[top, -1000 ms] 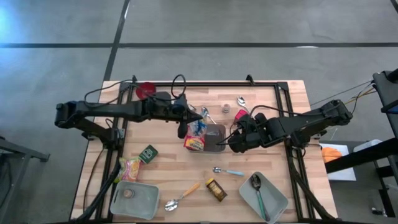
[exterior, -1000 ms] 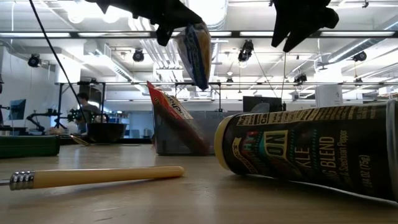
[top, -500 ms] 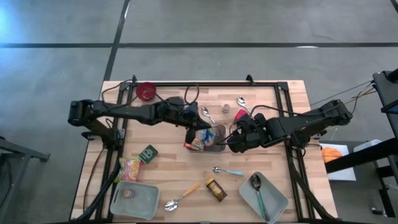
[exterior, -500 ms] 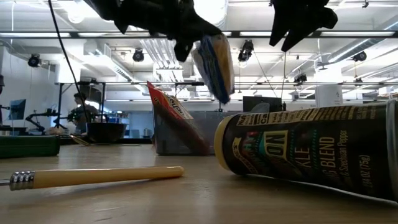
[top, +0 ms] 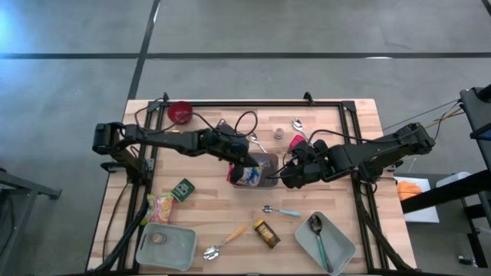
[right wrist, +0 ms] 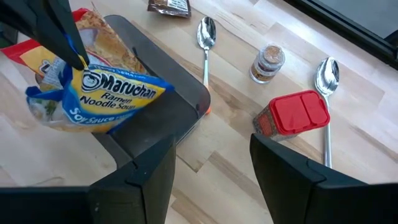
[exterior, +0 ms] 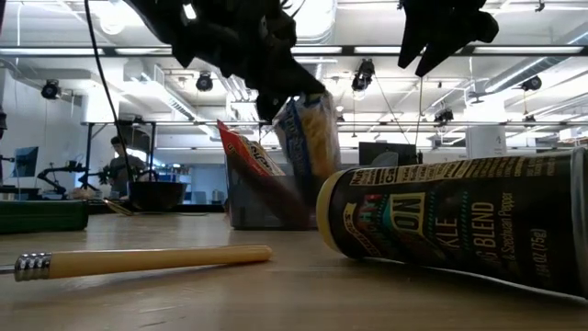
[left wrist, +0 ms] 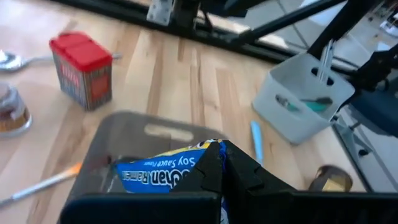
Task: Pick & Place Food Item
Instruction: Put the blue noodle pack into the black bin, then put the red spice can into the left grey bin
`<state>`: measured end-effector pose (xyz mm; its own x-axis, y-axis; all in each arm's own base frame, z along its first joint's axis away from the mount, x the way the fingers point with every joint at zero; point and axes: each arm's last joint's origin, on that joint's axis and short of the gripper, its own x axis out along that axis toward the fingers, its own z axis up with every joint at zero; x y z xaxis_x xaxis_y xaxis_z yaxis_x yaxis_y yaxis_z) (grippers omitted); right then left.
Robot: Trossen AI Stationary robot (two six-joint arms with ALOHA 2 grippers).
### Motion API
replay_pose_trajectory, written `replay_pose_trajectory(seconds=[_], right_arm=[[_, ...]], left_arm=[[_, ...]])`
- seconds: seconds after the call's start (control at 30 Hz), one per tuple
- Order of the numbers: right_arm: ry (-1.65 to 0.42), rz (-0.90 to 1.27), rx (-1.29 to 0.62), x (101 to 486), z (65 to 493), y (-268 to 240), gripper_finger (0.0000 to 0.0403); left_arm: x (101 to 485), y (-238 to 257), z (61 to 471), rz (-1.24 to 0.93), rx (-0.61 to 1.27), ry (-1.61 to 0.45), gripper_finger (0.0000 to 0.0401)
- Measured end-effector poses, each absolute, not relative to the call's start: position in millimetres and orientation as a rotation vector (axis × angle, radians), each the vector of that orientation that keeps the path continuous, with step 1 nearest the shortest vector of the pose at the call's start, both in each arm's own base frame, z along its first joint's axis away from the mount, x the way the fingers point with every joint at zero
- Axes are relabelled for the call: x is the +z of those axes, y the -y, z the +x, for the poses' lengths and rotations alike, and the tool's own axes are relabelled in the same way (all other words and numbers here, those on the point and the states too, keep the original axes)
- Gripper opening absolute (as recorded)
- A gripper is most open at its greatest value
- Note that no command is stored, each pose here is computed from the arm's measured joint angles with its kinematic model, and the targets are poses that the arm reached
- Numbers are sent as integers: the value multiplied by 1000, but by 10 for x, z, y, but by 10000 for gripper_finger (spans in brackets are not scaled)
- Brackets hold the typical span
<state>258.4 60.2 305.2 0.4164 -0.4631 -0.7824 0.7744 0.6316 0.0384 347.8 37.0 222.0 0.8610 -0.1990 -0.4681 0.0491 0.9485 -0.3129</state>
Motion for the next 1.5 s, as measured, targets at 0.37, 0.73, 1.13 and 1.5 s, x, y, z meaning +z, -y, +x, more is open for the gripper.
replay_pose_trajectory(seconds=[0.37, 0.73, 1.13, 1.5], right_arm=[[-824, 427, -805, 3049, 2583, -602, 203], [-834, 436, -796, 3046, 2584, -606, 203], [-839, 440, -793, 3045, 2583, -608, 203], [-850, 441, -793, 3048, 2581, -584, 203]], left_arm=[[1880, -355, 3299, -335, -93, -632, 0], [1864, -369, 3277, -375, -16, -636, 0], [2090, -378, 3183, -371, -15, -583, 116], [2313, -366, 3055, -476, 13, -543, 211]])
